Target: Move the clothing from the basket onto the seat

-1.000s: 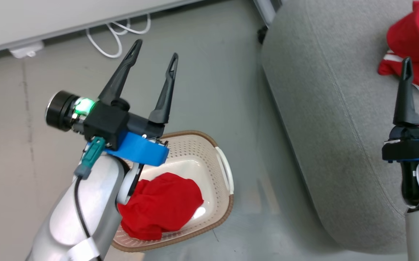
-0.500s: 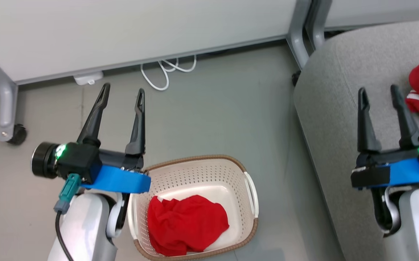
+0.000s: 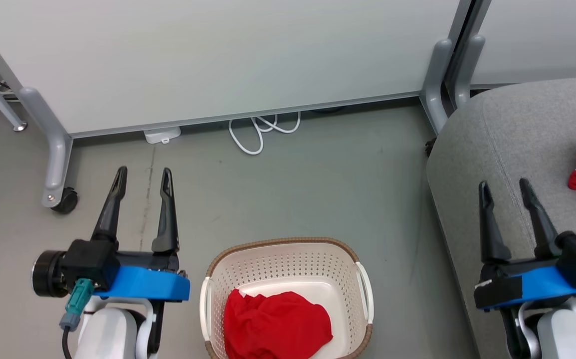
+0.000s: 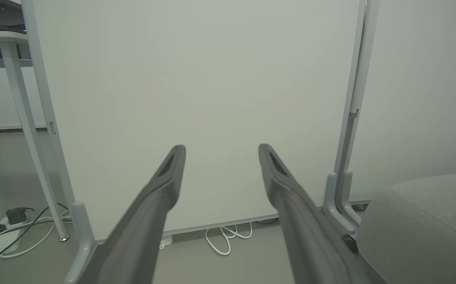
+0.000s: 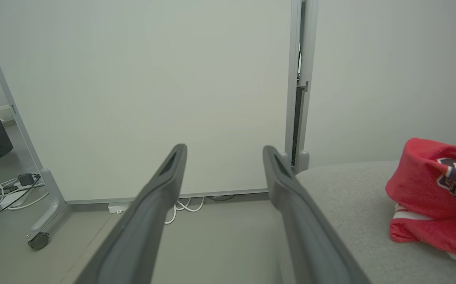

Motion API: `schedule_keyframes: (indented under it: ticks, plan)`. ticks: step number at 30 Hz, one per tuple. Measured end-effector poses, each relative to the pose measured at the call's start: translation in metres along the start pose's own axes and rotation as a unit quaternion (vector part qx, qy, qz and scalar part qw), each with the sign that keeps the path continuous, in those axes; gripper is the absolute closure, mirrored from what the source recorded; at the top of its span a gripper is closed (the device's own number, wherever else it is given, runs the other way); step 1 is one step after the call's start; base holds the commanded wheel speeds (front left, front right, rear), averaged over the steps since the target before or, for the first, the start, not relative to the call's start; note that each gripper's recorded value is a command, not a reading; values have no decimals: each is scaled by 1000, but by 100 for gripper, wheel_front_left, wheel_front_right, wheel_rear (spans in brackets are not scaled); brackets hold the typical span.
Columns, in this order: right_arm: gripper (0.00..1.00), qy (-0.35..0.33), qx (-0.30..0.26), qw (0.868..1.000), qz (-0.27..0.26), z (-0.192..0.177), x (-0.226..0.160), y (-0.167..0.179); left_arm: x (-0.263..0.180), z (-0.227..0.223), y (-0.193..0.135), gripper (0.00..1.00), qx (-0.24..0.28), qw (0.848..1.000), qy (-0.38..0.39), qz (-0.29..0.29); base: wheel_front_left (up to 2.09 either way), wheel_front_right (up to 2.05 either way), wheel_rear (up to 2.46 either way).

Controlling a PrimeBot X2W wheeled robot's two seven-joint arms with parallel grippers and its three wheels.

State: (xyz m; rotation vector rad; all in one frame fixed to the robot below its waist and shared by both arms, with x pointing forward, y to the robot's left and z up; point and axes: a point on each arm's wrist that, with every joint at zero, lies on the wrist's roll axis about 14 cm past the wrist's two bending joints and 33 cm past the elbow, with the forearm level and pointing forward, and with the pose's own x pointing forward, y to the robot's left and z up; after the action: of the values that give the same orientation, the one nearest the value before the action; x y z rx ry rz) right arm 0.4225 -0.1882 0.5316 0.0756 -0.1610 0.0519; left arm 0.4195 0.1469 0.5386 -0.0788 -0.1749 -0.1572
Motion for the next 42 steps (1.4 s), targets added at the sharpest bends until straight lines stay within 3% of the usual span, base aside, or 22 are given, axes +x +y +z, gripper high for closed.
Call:
schedule_keyframes:
  ticks: [31,42]
  plan:
    - [0,27,12,1000,0,-16,-18,7,-26,-16,6,0,-2,999,31,13,0,0,0]
    - [0,31,13,999,-5,-21,-11,3,-2,-45,-35,0,18,994,73,-76,0,0,0]
